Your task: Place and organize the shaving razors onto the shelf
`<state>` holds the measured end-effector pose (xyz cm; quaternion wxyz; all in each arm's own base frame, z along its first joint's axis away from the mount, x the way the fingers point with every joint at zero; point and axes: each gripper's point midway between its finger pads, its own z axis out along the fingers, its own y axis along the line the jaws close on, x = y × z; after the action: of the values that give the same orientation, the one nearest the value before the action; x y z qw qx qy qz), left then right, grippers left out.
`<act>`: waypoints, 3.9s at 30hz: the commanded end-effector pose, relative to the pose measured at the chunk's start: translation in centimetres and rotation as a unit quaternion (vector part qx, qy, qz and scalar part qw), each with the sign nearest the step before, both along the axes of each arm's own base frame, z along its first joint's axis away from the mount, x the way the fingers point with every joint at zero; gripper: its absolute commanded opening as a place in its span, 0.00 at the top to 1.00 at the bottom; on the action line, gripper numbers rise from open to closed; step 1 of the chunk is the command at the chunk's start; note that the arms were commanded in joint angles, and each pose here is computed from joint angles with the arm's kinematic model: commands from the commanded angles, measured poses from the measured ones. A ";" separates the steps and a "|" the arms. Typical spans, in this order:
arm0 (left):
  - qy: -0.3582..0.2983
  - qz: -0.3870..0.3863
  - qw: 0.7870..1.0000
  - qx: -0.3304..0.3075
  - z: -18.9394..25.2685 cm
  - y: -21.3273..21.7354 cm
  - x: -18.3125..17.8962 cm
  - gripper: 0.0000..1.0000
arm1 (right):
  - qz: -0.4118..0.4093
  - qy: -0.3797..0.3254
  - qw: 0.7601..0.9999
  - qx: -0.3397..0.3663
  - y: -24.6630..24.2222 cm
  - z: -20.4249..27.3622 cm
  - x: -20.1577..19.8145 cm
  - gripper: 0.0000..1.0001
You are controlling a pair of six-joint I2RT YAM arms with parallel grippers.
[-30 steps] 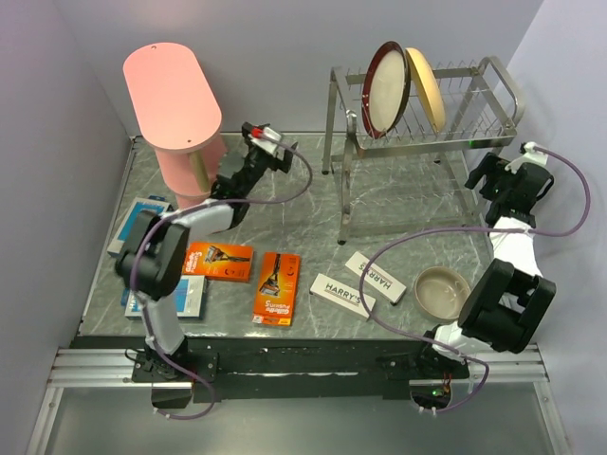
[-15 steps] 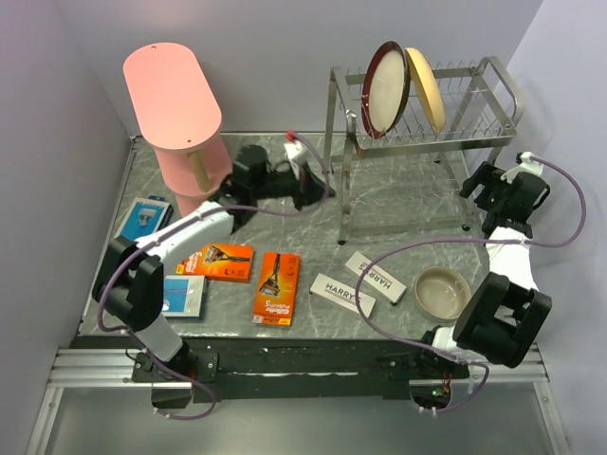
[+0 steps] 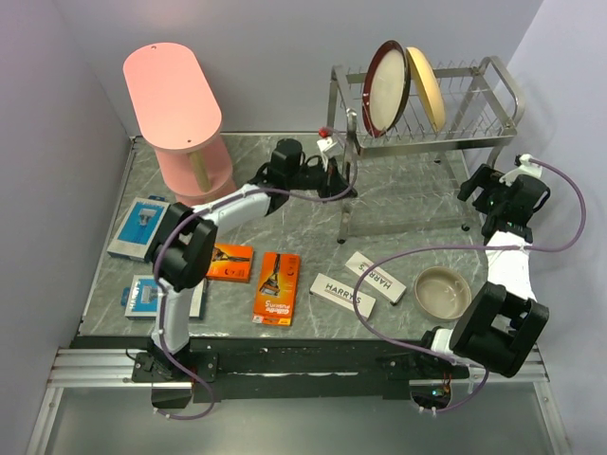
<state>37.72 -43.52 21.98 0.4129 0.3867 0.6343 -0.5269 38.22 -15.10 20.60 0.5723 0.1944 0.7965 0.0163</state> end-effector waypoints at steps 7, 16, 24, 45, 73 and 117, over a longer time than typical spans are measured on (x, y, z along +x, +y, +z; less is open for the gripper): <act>-0.048 0.078 0.996 -0.014 1.6 0.6 13.0 0.99 | 0.007 -0.022 1.000 -0.004 0.4 1.6 -0.2 0.00; -0.043 0.042 0.998 -0.012 3.6 4.1 5.5 0.85 | 0.042 -0.053 0.998 -0.001 2.4 3.4 -1.0 0.00; -0.059 0.033 0.997 0.041 6.5 9.4 -3.6 0.57 | 0.096 -0.073 0.993 -0.009 7.4 6.3 -3.3 0.00; -0.158 0.717 0.678 -0.045 29.1 46.8 2.0 0.03 | 0.598 -0.165 0.784 0.021 51.0 14.3 -4.8 0.02; -0.069 0.779 0.618 -0.076 21.0 57.0 1.1 0.03 | 0.518 -0.252 0.817 0.031 69.9 11.1 2.8 0.16; -0.156 0.526 0.833 -0.072 9.5 51.2 18.8 0.27 | 0.446 -0.138 0.875 -0.123 48.1 9.0 13.2 0.82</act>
<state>58.93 7.91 28.49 0.7178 0.0044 0.6539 -0.2391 48.16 38.06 27.15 0.5923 -0.3003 0.6976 0.2689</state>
